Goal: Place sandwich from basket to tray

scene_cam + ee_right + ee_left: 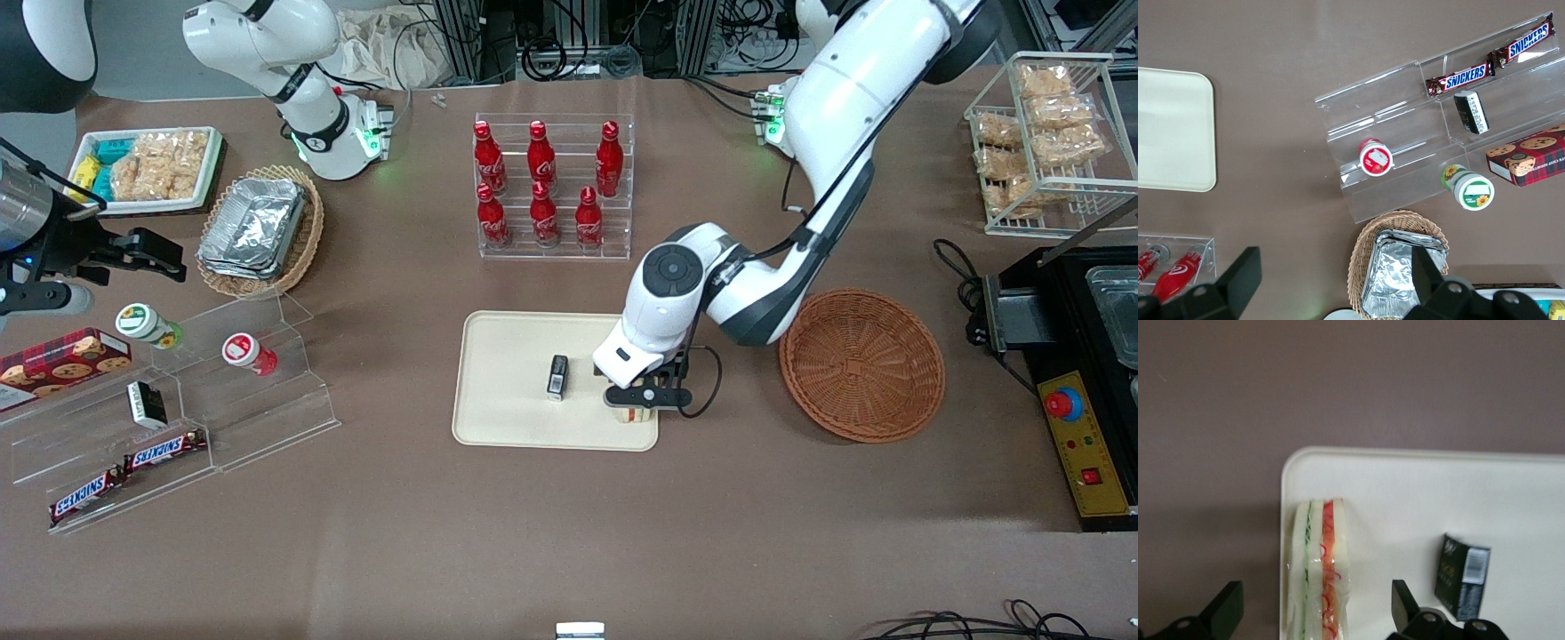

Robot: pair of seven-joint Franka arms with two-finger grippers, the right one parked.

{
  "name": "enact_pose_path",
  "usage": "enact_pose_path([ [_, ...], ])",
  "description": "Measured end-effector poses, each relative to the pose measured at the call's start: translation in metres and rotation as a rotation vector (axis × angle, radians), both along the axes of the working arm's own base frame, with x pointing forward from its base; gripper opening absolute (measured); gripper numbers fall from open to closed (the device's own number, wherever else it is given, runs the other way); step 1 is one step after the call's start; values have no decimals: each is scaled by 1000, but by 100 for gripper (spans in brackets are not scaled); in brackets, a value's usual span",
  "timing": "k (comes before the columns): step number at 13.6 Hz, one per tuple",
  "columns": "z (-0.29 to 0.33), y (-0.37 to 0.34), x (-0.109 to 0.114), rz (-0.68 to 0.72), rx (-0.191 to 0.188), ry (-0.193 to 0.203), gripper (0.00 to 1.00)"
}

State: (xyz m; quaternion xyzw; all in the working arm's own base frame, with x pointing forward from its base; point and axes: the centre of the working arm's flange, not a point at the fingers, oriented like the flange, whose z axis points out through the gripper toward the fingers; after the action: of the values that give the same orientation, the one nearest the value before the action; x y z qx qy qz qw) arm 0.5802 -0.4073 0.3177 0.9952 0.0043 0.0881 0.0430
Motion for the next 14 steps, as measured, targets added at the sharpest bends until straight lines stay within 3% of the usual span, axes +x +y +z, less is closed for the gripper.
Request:
enact_pose_path([
  [3, 72, 38, 10, 81, 21, 12, 100],
  [6, 127, 87, 12, 107, 45, 67, 100],
  [9, 182, 146, 18, 104, 30, 101, 100],
  [12, 220, 204, 10, 79, 57, 171, 100],
  [14, 241, 247, 4, 96, 72, 196, 100],
])
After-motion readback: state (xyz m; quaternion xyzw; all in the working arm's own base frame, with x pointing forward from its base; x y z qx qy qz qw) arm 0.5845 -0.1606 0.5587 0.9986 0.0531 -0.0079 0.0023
